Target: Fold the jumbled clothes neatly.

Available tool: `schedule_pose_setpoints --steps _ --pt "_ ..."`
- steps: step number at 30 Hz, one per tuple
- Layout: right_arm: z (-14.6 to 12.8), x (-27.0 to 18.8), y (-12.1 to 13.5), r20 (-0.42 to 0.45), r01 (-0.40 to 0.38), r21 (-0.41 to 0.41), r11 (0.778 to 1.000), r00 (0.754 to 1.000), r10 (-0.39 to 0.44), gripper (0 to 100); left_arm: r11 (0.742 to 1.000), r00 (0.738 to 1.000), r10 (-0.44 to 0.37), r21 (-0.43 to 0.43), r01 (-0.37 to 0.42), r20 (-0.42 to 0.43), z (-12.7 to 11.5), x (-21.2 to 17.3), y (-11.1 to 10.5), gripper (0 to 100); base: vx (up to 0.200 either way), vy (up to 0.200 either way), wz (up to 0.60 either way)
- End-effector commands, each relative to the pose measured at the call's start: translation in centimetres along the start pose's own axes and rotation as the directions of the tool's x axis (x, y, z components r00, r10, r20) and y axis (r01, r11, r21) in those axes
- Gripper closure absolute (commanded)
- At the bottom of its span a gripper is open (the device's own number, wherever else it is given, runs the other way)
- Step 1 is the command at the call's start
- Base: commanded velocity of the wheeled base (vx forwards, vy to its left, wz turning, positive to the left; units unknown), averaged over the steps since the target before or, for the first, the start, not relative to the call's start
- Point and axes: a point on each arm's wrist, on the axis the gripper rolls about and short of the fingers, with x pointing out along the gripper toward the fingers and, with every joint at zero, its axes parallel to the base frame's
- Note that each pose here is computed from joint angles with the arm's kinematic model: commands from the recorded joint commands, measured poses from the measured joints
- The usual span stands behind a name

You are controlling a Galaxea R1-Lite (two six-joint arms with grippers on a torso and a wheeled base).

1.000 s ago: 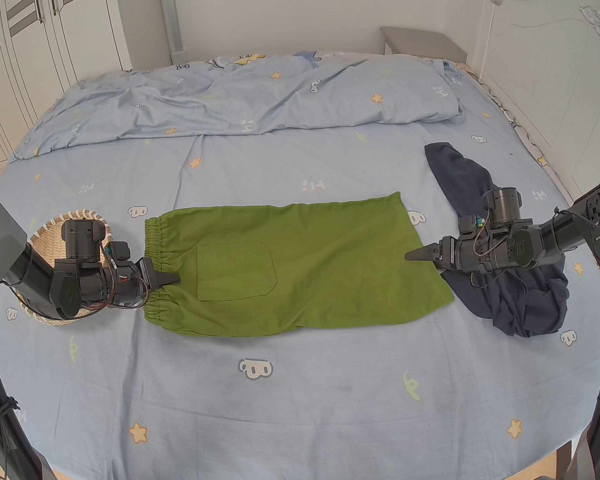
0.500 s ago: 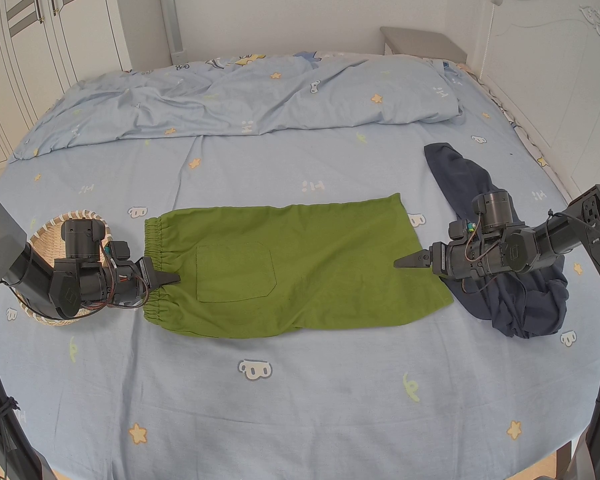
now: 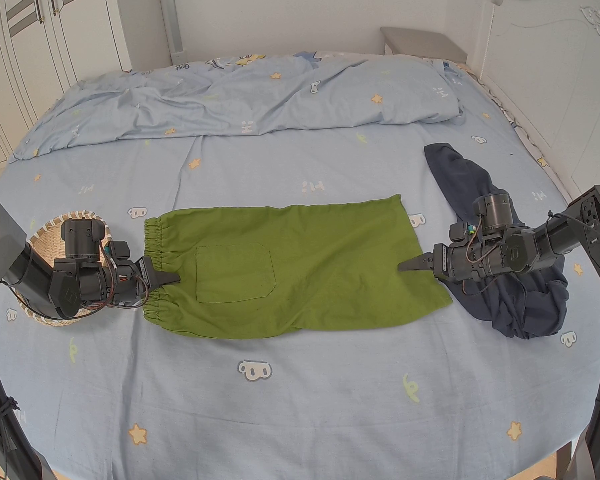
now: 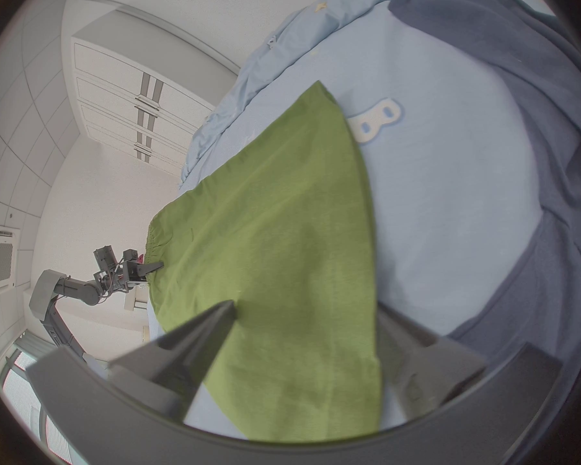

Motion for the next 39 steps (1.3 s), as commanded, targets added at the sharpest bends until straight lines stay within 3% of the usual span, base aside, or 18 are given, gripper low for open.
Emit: schedule_pose_setpoints --steps 1,17,23,30,39 --pt "0.3 -0.3 -0.6 0.019 0.012 0.001 1.0 1.0 -0.012 100 1.0 1.0 0.0 0.0 0.0 0.001 0.0 0.0 0.0 100 0.0 0.0 0.0" --pt "1.1 -1.3 -1.2 0.047 0.026 0.015 1.0 0.999 -0.027 100 1.0 1.0 0.001 -0.006 -0.001 -0.007 0.0 -0.1 0.0 100 0.0 0.0 0.0" --pt "1.9 -3.7 0.9 0.07 0.015 0.045 0.999 0.997 -0.018 100 0.999 1.0 0.012 -0.039 -0.013 -0.023 1.2 -1.5 -1.0 100 0.0 0.0 0.0" --pt "1.8 -6.4 3.6 0.016 0.022 0.077 0.997 1.0 -0.023 100 0.996 0.994 0.042 -0.077 -0.05 -0.104 2.4 -3.2 -2.6 100 0.0 0.0 0.0" --pt "-0.5 -8.5 4.9 -0.051 0.041 0.121 0.992 0.998 -0.035 100 0.993 0.969 0.085 -0.057 -0.1 -0.232 0.3 -3.9 -1.6 100 0.0 0.0 0.0"
